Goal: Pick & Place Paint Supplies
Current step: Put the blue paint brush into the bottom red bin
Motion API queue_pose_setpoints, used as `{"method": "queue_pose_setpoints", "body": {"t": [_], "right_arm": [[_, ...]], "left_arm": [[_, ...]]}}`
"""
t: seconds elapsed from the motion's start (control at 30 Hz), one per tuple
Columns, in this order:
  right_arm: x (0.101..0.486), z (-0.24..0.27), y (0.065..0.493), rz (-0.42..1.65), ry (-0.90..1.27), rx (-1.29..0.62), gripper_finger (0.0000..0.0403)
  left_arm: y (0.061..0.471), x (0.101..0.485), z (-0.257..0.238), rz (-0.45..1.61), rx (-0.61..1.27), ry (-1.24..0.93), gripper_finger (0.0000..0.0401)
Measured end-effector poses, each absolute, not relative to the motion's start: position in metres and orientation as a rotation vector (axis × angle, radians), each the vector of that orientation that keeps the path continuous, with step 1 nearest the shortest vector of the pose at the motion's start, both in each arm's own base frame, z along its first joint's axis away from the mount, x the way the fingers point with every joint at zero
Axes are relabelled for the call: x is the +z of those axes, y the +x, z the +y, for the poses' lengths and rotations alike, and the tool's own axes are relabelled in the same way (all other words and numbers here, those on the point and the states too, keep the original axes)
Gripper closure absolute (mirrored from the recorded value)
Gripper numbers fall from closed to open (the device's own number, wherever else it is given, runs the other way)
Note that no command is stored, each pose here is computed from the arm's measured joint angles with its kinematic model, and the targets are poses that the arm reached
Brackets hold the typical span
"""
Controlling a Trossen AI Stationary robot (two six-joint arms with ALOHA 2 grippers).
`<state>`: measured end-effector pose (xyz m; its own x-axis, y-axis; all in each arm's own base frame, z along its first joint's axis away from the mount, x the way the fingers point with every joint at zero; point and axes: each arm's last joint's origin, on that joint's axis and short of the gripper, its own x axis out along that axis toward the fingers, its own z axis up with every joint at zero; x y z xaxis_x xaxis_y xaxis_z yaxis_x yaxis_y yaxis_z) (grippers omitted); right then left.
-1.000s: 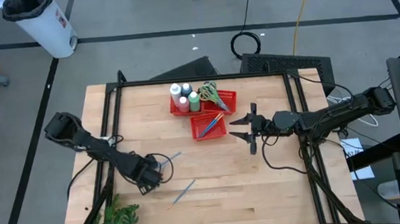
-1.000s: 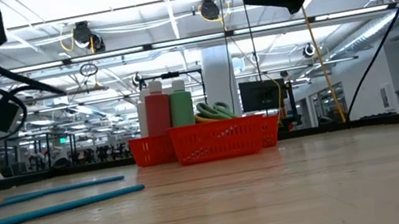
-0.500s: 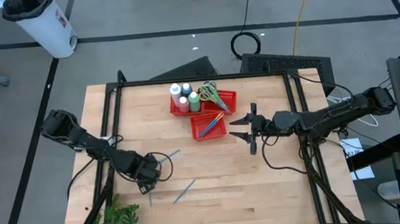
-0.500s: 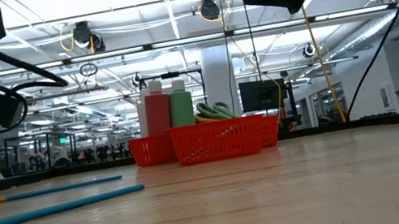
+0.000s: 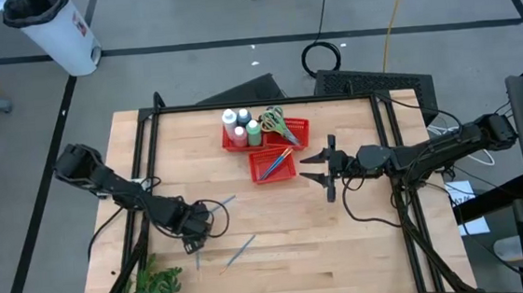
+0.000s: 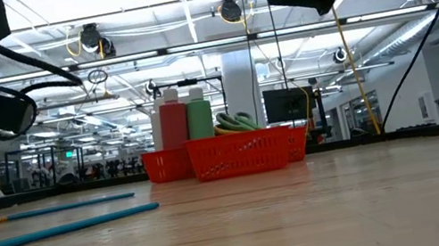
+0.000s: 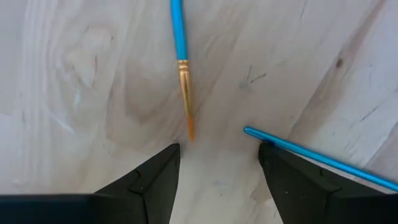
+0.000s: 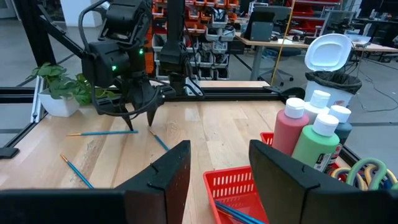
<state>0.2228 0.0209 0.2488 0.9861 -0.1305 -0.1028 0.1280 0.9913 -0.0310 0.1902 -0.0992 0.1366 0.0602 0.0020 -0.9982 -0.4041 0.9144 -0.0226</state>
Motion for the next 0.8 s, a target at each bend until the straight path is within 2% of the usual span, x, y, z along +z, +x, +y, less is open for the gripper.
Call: {"method": "queue_pose_setpoints", "body": {"t": [0.17, 0.23, 0.4, 0.47, 0.6, 0.8], "right_arm": [[0.249, 0.021, 0.223, 0.103, -0.024, -0.13, 0.0245], [0.25, 0.021, 0.223, 0.093, -0.022, -0.13, 0.0245], [0.251, 0.021, 0.223, 0.082, -0.02, -0.13, 0.0245], [0.251, 0.021, 0.223, 0.082, -0.02, -0.13, 0.0245], [0.251, 0.021, 0.223, 0.083, -0.02, -0.13, 0.0245], [0.257, 0.021, 0.223, 0.03, -0.095, -0.129, 0.0245]], "left_arm": [[0.188, 0.149, -0.093, 1.479, 0.413, -0.291, 0.0167], [0.19, 0.161, -0.094, 1.437, 0.391, -0.342, 0.0167], [0.192, 0.175, -0.098, 1.426, 0.401, -0.622, 0.0167], [0.188, 0.177, -0.108, 1.497, 0.358, -0.744, 0.0167], [0.181, 0.169, -0.132, 1.603, 0.341, -0.855, 0.0167], [0.18, 0.164, -0.163, 1.597, 0.356, -1.06, 0.0167]]}}
